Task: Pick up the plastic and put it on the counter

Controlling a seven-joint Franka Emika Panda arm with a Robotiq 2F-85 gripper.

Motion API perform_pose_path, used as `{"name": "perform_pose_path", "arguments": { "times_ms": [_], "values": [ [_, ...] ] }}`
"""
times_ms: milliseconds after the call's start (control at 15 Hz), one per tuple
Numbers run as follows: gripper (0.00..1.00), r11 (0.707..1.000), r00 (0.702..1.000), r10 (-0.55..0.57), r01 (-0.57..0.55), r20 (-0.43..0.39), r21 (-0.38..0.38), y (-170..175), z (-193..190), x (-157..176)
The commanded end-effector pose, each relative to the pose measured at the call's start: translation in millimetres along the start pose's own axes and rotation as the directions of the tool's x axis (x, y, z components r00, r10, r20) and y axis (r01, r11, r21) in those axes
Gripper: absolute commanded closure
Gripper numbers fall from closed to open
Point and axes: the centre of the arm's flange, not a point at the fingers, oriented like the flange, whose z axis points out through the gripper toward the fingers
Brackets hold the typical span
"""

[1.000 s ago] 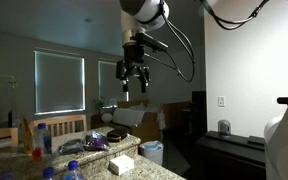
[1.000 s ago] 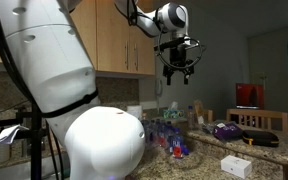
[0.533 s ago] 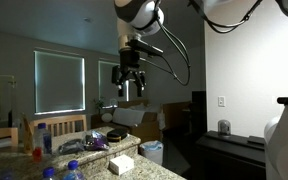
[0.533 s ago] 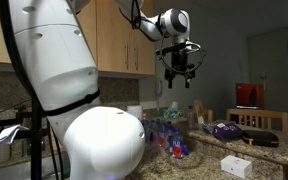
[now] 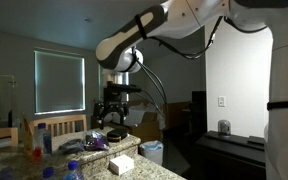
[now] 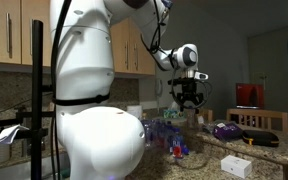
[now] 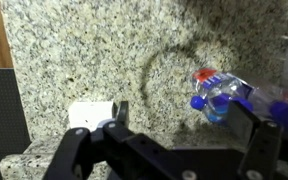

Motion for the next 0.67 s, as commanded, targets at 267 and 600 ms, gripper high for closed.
{"name": "perform_pose_path", "arguments": {
  "times_ms": [267, 600],
  "values": [
    [0.0, 0.976, 0.952, 0.099, -0.15, -0.291, -0.159, -6, 0, 63],
    [0.0, 0.982, 0.957, 0.082, -0.124, -0.278, -0.139, -2, -1, 60]
  ]
}}
